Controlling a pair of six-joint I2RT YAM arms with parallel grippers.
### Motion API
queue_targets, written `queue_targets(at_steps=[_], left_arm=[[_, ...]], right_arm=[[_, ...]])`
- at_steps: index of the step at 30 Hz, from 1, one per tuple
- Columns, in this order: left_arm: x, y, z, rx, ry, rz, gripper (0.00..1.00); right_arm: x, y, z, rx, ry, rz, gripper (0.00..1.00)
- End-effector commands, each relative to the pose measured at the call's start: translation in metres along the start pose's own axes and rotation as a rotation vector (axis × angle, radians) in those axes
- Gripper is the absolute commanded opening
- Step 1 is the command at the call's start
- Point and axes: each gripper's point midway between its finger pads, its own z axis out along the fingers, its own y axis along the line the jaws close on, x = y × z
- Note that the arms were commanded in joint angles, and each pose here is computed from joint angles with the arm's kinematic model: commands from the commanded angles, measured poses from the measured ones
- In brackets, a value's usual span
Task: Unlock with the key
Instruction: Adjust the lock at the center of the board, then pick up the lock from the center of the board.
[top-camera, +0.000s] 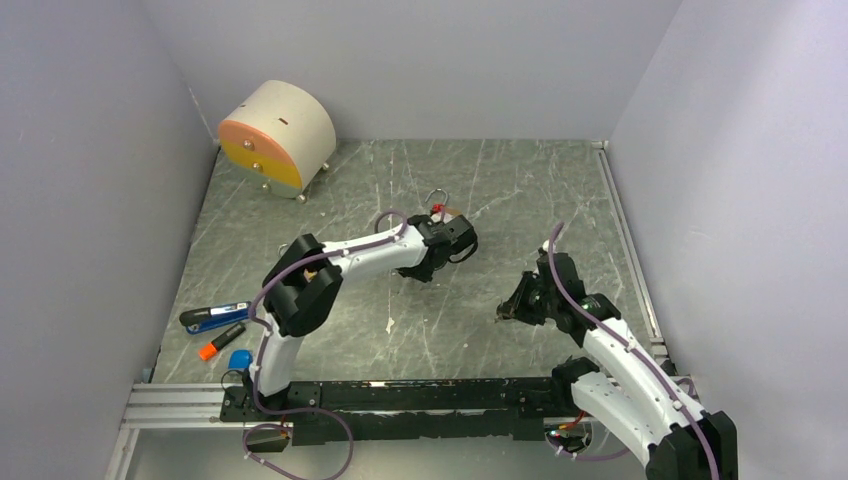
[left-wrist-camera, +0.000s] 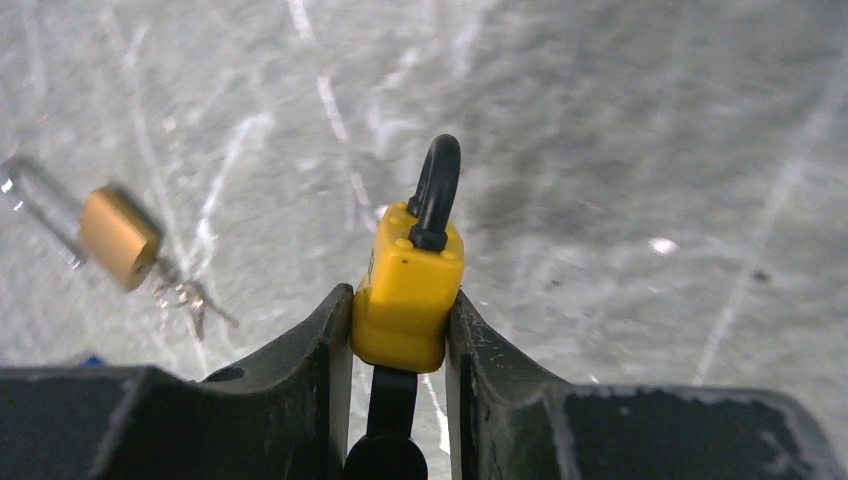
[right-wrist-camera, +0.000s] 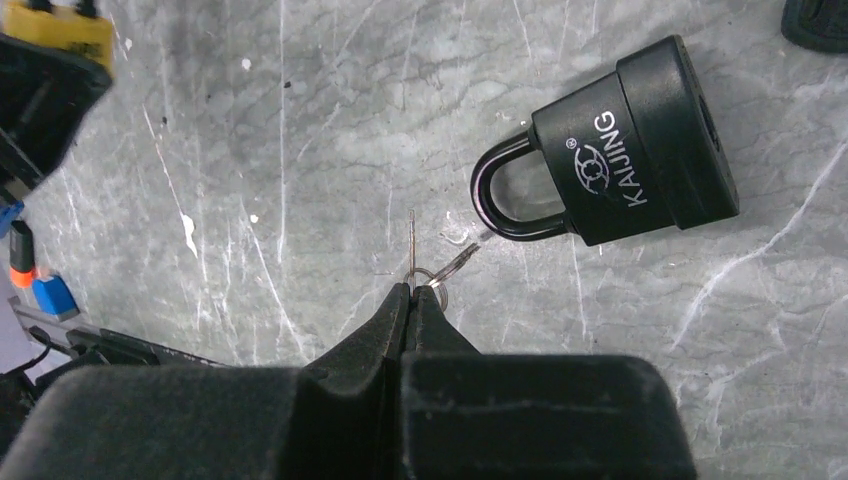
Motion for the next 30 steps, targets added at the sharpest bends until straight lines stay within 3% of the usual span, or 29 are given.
queue_targets(at_steps=[1, 10, 15, 18, 21, 30], left_arm=[[0.012, 0.048, -0.007, -0.297, 0.041, -0.09, 0.15], [0.035, 0.018, 0.014, -0.218, 0.138, -0.143, 0.4], [0.03, -0.002, 0.011, -0.111, 0.161, -0.157, 0.73], [0.021, -0.013, 0.003, -0.03, 0.147, -0.181, 0.84], [0.011, -0.016, -0.006, 0.048, 0.133, -0.231, 0.9], [-0.001, 0.008, -0.01, 0.273, 0.096, -0.372, 0.9]], right_arm=[[-0.001, 0.005, 0.003, -0.04, -0.005, -0.011, 0.0], [-0.002, 0.007, 0.005, -0.048, 0.006, -0.022, 0.0], [-0.004, 0.007, 0.004, -0.047, 0.0, -0.026, 0.0], [-0.004, 0.007, 0.005, -0.047, 0.003, -0.026, 0.0], [-0.004, 0.006, 0.005, -0.048, 0.005, -0.024, 0.0], [-0.003, 0.008, 0.006, -0.058, 0.013, -0.029, 0.0]])
